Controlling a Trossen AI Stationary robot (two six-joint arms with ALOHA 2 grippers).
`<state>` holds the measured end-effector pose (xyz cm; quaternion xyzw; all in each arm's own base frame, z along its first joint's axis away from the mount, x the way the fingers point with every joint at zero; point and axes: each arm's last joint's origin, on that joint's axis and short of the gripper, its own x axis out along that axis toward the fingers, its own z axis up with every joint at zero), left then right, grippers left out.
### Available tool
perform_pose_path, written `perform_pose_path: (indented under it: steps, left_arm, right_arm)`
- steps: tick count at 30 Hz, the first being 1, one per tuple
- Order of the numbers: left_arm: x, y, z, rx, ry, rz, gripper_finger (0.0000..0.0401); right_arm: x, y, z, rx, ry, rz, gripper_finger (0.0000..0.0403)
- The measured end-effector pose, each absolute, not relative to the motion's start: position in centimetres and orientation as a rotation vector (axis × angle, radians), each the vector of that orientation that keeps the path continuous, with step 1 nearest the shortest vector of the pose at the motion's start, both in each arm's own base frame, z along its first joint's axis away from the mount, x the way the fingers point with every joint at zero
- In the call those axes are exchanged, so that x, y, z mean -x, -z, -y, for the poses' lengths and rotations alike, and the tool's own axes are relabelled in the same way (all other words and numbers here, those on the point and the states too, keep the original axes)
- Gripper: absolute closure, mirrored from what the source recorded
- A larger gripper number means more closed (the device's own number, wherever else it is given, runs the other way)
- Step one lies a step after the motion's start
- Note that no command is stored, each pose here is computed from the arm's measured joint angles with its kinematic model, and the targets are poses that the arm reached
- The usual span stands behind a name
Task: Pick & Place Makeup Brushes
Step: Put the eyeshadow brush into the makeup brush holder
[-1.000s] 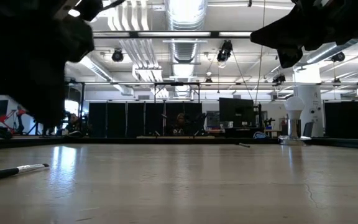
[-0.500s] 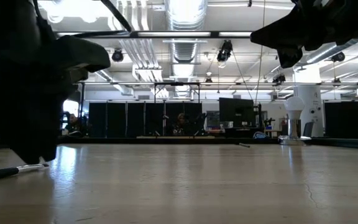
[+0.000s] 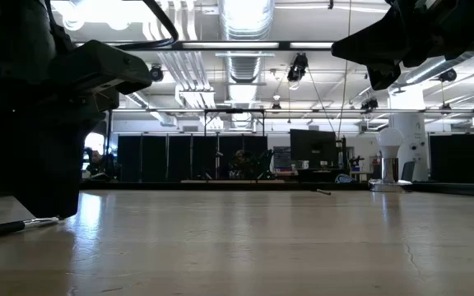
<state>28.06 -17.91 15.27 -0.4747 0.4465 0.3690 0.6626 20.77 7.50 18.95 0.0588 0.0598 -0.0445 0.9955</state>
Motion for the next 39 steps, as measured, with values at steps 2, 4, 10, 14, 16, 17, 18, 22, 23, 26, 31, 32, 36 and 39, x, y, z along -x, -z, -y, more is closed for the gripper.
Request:
perform_pose_path:
  steps: [2,4,10,14,16,17,18,22,23,26,31,32,36,39]
  left_arm:
    - [-28.1,-15.0,17.9,1.067,-0.840,-1.012,0.0322]
    - [-28.1,-14.9,17.9,1.061,-0.845,-1.008,0.0331]
    - [-28.1,-14.8,17.8,1.051,-0.855,-0.994,0.0367]
    - [-27.9,-14.5,17.7,1.046,-0.864,-0.974,0.0389]
    - [-27.9,-14.6,17.7,1.033,-0.861,-0.962,0.0397]
    - [-27.9,-14.6,17.7,1.031,-0.859,-0.955,0.0399]
    - [-27.9,-14.7,17.7,1.023,-0.858,-0.951,0.0399]
    - [-27.9,-15.3,17.4,0.961,-0.887,-0.860,0.0401]
    - [-27.8,-15.6,17.2,0.950,-0.892,-0.829,0.0401]
    - [-27.7,-16.9,17.2,0.958,-0.873,-0.754,0.0401]
    - [-27.7,-18.5,16.5,0.883,-0.848,-0.634,0.0401]
    - [-27.8,-18.9,16.3,0.861,-0.838,-0.605,0.0401]
    - [-28.3,-20.3,15.8,0.778,-0.762,-0.488,0.0401]
    - [-28.9,-21.5,15.3,0.718,-0.683,-0.422,0.0401]
  right_arm:
    - [-20.8,-18.9,-7.5,-0.118,0.089,-0.120,0.0394]
    - [-20.8,-18.9,-7.5,-0.118,0.089,-0.120,0.0394]
    - [-20.8,-18.9,-7.5,-0.115,0.089,-0.120,0.0394]
    - [-20.8,-18.9,-7.5,-0.115,0.089,-0.120,0.0394]
    - [-20.8,-18.9,-7.5,-0.115,0.089,-0.120,0.0394]
    - [-20.8,-18.9,-7.5,-0.115,0.089,-0.120,0.0394]
    - [-20.8,-18.9,-7.5,-0.115,0.089,-0.120,0.0394]
    - [-20.8,-18.9,-7.5,-0.114,0.089,-0.120,0.0394]
    - [-20.8,-18.9,-7.5,-0.114,0.089,-0.120,0.0394]
    - [-20.8,-18.9,-7.5,-0.110,0.089,-0.121,0.0394]
    - [-20.8,-18.9,-7.5,-0.108,0.091,-0.123,0.0394]
    - [-20.8,-18.9,-7.5,-0.108,0.091,-0.123,0.0394]
    - [-20.8,-18.9,-7.5,-0.108,0.092,-0.123,0.0394]
    - [-20.8,-18.9,-7.5,-0.108,0.091,-0.123,0.0394]
